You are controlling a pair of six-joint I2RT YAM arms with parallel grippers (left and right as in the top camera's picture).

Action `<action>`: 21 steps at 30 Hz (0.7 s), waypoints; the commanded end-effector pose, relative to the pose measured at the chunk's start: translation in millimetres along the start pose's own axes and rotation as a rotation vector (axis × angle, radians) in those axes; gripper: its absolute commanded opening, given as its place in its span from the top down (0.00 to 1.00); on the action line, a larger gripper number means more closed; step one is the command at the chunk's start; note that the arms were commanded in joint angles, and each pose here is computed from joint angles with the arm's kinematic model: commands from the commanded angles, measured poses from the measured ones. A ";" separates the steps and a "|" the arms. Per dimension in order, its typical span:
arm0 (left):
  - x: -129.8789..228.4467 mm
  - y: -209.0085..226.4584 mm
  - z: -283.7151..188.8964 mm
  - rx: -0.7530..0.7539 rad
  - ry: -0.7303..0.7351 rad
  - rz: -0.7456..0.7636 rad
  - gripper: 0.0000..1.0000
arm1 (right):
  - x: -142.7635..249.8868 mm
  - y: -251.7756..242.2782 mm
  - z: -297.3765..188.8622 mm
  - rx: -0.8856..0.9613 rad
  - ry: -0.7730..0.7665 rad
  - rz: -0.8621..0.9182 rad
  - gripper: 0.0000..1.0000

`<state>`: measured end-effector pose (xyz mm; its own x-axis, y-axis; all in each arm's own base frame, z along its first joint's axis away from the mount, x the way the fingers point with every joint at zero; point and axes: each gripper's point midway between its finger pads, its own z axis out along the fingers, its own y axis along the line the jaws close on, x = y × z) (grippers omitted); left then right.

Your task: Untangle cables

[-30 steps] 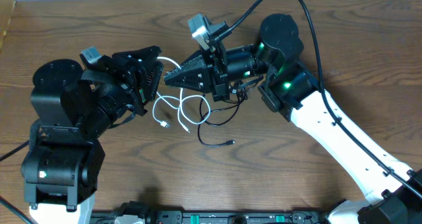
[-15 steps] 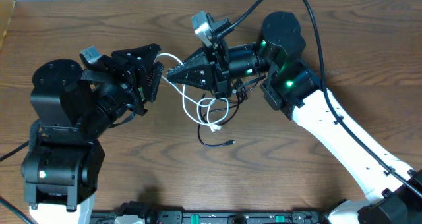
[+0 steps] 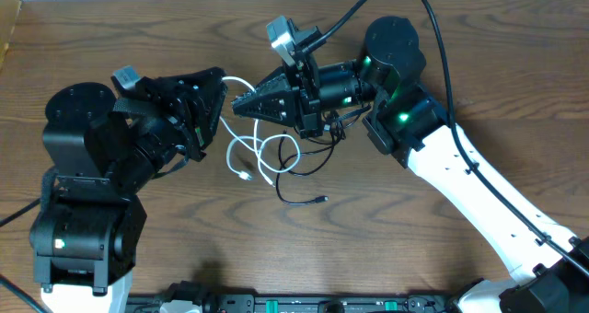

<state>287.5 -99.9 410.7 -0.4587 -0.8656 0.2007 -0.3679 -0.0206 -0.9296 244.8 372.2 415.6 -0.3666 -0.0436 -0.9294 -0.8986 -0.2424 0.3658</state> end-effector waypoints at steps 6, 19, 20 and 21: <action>-12.0 -1.1 -1.8 0.003 -0.071 0.005 0.92 | 1.7 -0.8 -1.7 0.018 0.010 -0.015 0.99; -53.9 6.8 -10.1 -0.046 -0.316 0.129 0.93 | 22.5 -36.6 -6.6 0.196 0.037 0.098 0.46; -54.8 -0.4 -10.5 -0.022 -0.325 0.162 0.93 | 25.8 -41.8 -8.8 0.223 0.042 0.116 0.45; -54.4 -7.5 -10.5 0.004 -0.326 0.187 0.93 | 27.4 -44.9 -10.1 0.240 0.044 0.129 0.45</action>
<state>299.3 -60.3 394.8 -0.2686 -0.9614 0.0596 -0.3822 0.0495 -0.9228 266.3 375.4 373.4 -0.4957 -0.1221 -0.8599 -0.8606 -0.0642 0.5052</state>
